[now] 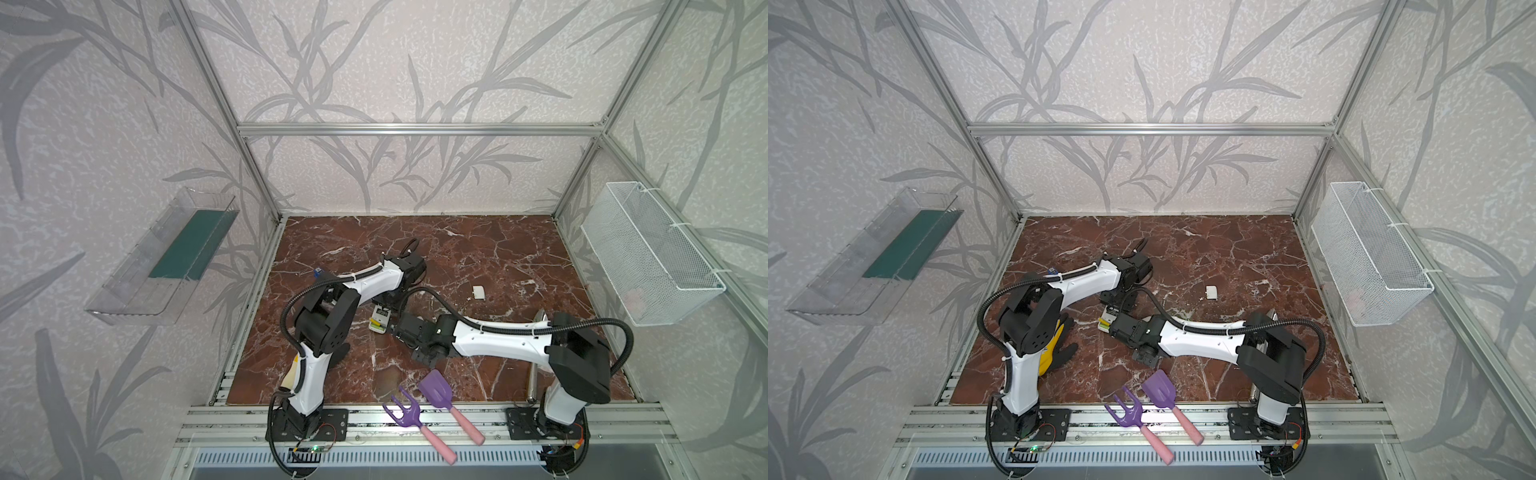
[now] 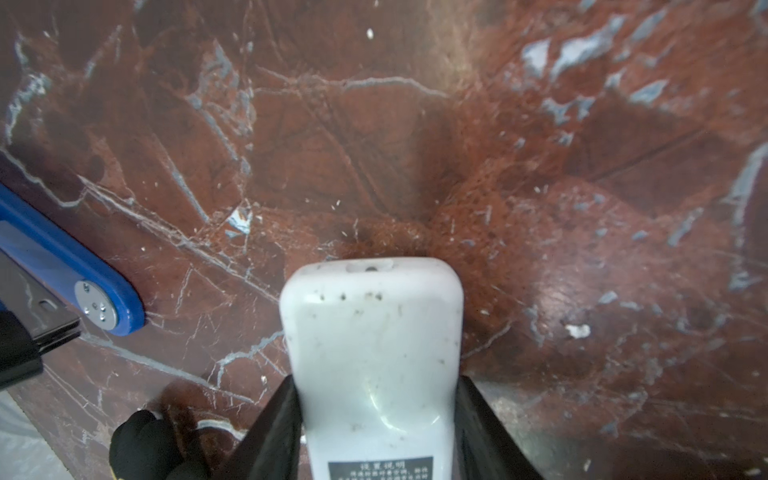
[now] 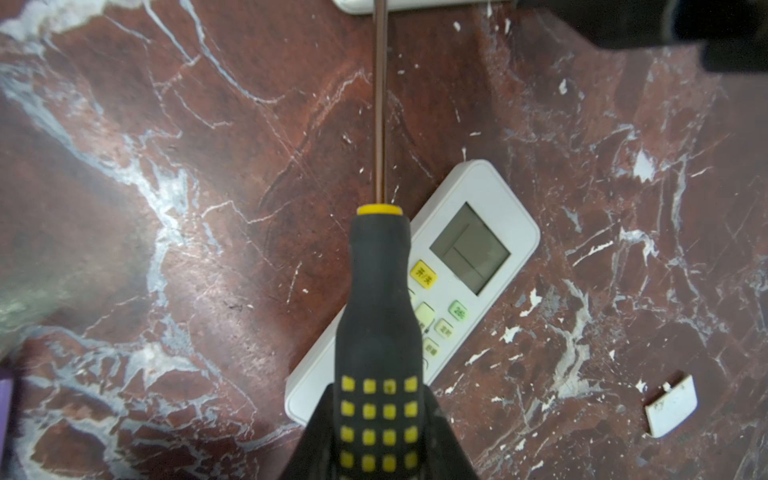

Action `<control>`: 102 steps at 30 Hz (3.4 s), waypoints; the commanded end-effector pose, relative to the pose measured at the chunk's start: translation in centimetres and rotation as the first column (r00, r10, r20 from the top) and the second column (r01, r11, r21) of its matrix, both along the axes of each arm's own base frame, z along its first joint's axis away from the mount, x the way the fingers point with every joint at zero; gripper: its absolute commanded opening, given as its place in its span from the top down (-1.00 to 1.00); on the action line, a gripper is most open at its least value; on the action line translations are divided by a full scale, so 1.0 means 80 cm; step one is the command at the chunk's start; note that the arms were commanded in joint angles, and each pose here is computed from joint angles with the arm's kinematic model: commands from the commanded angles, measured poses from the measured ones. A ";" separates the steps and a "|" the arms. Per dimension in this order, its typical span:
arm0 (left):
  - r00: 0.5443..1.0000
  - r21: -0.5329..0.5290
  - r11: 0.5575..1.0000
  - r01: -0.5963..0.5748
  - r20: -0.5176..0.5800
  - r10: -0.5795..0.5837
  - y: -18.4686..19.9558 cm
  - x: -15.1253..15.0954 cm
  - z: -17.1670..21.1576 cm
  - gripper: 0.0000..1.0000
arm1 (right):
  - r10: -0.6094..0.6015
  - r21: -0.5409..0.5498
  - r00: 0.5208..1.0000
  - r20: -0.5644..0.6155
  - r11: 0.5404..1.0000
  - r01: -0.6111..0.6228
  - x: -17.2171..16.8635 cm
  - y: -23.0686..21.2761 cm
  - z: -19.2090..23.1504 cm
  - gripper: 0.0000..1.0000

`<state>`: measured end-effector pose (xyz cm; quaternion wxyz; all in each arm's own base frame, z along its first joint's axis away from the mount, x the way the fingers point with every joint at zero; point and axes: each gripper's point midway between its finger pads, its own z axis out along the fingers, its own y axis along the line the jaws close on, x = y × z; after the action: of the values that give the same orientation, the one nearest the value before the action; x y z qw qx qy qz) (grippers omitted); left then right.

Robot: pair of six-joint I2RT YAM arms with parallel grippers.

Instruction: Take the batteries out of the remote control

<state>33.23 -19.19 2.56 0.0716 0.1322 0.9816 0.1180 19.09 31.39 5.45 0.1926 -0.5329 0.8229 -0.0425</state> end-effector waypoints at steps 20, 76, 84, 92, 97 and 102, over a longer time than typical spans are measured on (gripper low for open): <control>0.991 -0.241 0.970 -0.003 -0.131 -0.030 -0.035 0.012 -0.077 0.06 | -0.115 0.046 0.986 0.118 0.993 0.111 0.018 -0.015 0.017 1.00; 0.990 -0.333 0.943 0.000 -0.135 -0.048 -0.054 0.031 -0.073 0.08 | -0.066 0.089 0.997 0.036 0.994 0.063 0.015 0.019 0.008 1.00; 0.990 -0.328 0.945 0.002 -0.133 -0.049 -0.053 0.031 -0.073 0.08 | 0.017 0.196 1.000 -0.019 0.981 -0.013 0.000 0.049 0.019 1.00; 0.990 -0.336 0.942 -0.002 -0.132 -0.045 -0.054 0.031 -0.071 0.08 | 0.172 0.343 0.979 -0.112 0.931 -0.125 -0.032 0.122 0.016 1.00; 0.990 -0.334 0.943 -0.002 -0.135 -0.046 -0.054 0.031 -0.071 0.08 | 0.193 0.368 0.974 -0.117 0.920 -0.138 -0.038 0.140 0.014 1.00; 0.990 -0.331 0.943 -0.002 -0.133 -0.044 -0.052 0.030 -0.069 0.09 | 0.144 0.353 0.986 -0.080 0.929 -0.106 -0.027 0.133 0.020 1.00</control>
<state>34.50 -20.40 1.89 0.0137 0.1521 0.9882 -0.0105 18.76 34.02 3.61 0.1778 -0.4912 0.8526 0.0155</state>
